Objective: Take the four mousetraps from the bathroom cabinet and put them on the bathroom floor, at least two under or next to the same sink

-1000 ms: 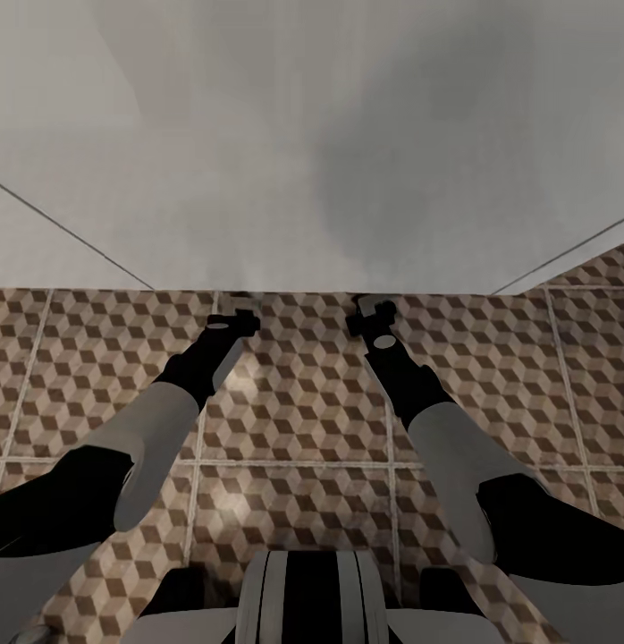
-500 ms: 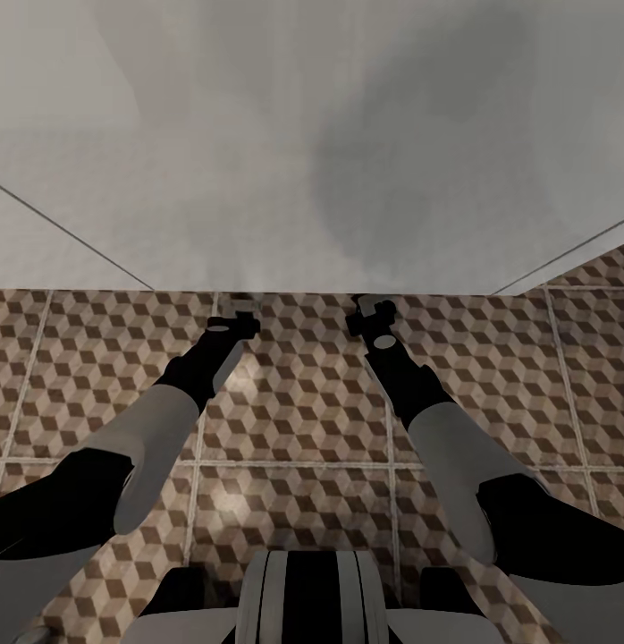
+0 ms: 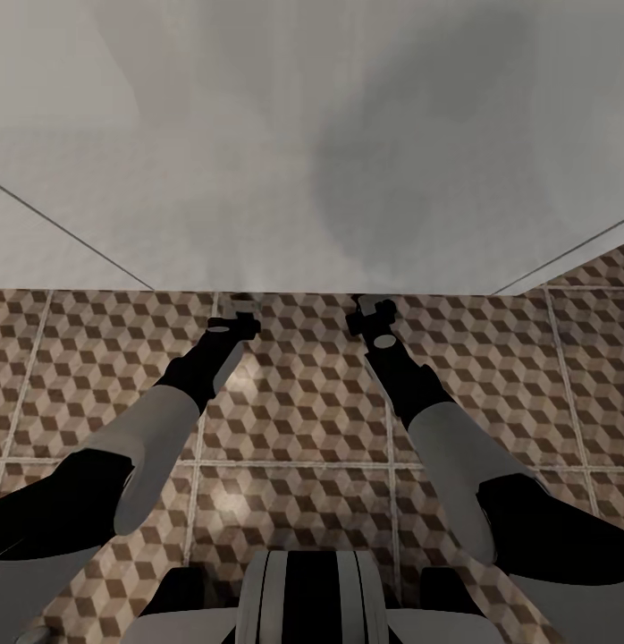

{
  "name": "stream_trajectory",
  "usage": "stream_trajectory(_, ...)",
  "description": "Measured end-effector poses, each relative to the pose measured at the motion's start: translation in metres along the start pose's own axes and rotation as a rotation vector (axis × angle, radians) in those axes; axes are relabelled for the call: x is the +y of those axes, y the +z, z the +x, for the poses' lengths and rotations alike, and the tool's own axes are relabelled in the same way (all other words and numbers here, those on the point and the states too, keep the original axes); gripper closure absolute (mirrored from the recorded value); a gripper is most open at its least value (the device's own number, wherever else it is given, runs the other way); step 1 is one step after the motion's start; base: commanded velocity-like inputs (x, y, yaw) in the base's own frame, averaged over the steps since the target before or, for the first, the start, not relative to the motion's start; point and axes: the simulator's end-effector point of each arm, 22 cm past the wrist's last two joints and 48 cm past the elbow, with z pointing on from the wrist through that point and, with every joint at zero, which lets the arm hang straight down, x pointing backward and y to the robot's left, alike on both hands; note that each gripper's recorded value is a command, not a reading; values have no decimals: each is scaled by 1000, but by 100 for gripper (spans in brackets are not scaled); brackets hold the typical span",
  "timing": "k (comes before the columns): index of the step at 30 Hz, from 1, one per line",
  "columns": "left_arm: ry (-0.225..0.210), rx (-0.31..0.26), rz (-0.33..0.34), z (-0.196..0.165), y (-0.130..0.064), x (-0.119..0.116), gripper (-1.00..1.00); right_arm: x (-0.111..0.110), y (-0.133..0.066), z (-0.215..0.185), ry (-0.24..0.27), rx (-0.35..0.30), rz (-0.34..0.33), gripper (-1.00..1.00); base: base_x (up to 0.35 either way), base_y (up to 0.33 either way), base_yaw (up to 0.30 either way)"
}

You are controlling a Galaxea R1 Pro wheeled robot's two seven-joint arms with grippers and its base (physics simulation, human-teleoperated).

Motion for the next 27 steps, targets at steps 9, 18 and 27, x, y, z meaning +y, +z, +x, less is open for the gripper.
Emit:
stream_trajectory(9, 0, -1, 1, 0, 0, 0, 100, -2, 1, 2, -8, 24, 5, 100, 0, 0, 0)
stream_trajectory(18, 1, 0, 3, 0, 0, -2, 100, -3, 1, 4, -10, 36, 7, 100, 0, 0, 0)
stream_trajectory(27, 3, 6, 5, 3, 0, -2, 100, -3, 1, 4, -9, 33, 6, 100, 0, 0, 0)
